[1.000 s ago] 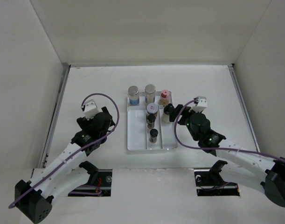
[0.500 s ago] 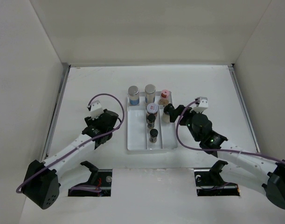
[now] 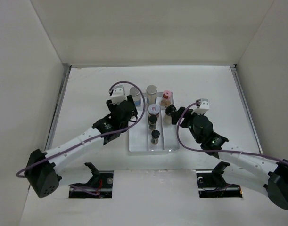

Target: Organize the condiment bottles

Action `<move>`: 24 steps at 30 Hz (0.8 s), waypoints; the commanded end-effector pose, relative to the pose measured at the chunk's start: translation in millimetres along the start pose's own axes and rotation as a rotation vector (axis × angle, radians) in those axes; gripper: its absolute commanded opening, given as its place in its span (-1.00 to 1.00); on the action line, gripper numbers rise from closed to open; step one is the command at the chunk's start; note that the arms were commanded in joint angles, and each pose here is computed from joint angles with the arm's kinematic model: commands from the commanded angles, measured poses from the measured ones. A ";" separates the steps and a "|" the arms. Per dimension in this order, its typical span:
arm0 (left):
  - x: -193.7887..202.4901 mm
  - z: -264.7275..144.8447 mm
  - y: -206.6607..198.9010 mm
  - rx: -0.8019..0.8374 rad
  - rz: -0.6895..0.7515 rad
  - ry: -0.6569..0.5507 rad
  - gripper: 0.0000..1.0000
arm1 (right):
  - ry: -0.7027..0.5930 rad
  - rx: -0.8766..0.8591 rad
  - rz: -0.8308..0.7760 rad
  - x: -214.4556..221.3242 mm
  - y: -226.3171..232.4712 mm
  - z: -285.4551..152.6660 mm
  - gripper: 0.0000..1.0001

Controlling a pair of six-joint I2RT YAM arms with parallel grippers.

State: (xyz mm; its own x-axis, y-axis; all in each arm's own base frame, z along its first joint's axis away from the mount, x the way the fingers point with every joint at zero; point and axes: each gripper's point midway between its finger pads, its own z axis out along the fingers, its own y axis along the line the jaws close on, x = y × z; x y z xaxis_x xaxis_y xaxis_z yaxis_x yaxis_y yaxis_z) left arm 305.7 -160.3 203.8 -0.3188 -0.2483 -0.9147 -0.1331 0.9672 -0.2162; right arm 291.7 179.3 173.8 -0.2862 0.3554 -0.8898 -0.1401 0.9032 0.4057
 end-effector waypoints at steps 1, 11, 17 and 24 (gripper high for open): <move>-13.6 11.4 -44.4 0.119 -0.032 -0.040 -0.40 | -0.059 -0.009 0.038 -13.7 3.6 2.4 1.00; 25.5 54.1 -66.4 0.150 -0.001 0.023 -0.37 | -0.070 -0.008 0.045 -15.3 2.4 2.8 1.00; 52.5 73.0 -63.0 0.122 0.072 0.051 -0.23 | -0.071 -0.005 0.045 -14.3 1.3 3.6 1.00; 71.6 79.2 -55.1 0.087 0.119 0.069 0.25 | -0.109 0.033 0.053 -22.2 -8.3 -0.2 1.00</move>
State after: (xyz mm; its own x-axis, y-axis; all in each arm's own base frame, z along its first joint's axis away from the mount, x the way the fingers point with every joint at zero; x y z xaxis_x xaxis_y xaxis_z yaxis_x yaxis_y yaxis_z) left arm 358.3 -223.3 115.4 -0.4267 -0.1159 -0.8969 -0.0107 0.9923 -0.1231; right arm 295.0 173.1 174.5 -0.2577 0.3729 -0.8914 -0.1190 0.9032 0.4123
